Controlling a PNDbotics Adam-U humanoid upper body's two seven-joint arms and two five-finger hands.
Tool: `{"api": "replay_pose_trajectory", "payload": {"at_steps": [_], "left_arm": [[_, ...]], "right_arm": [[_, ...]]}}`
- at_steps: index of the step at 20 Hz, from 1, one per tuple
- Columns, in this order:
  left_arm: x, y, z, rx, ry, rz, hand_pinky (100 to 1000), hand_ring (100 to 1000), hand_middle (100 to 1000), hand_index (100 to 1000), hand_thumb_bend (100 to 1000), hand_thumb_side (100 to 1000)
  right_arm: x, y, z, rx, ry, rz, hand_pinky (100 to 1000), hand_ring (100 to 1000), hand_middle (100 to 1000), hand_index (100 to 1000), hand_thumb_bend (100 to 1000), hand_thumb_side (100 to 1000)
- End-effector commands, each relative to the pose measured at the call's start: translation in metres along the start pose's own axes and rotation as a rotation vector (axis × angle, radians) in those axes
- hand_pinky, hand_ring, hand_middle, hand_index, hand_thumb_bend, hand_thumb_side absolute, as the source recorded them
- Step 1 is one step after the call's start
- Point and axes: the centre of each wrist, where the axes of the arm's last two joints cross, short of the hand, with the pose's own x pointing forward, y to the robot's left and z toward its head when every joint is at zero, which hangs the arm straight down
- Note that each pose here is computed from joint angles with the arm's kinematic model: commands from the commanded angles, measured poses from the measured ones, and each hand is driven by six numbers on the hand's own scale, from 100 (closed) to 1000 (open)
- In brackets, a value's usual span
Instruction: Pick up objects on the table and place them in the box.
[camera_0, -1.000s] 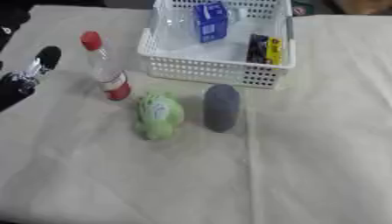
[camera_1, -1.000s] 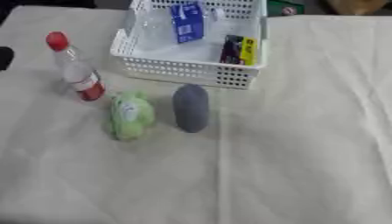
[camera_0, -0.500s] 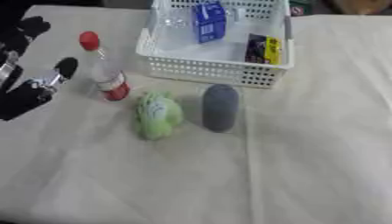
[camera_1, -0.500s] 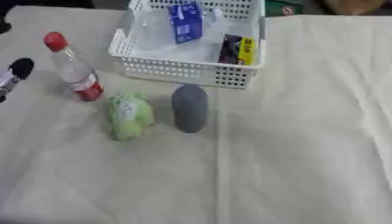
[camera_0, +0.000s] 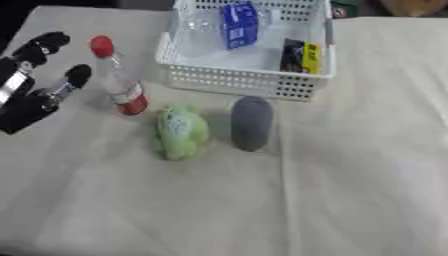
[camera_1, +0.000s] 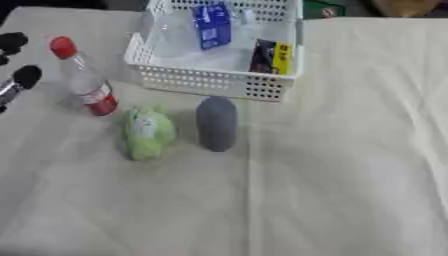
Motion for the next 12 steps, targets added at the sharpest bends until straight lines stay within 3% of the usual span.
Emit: {"api": "replay_pose_trajectory", "payload": {"at_steps": [1, 12], "left_arm": [[0.001, 0.006, -0.005, 0.010, 0.003, -0.013, 1000, 1000, 1000, 1000, 536, 989], [-0.002, 0.000, -0.019, -0.032, 0.018, -0.010, 1000, 1000, 1000, 1000, 563, 984]], "right_arm": [[0.002, -0.001, -0.009, -0.021, -0.025, -0.018, 906, 858, 769, 860, 100, 1000], [0.003, 0.000, -0.008, -0.021, -0.022, -0.027, 905, 857, 768, 859, 100, 1000]]}}
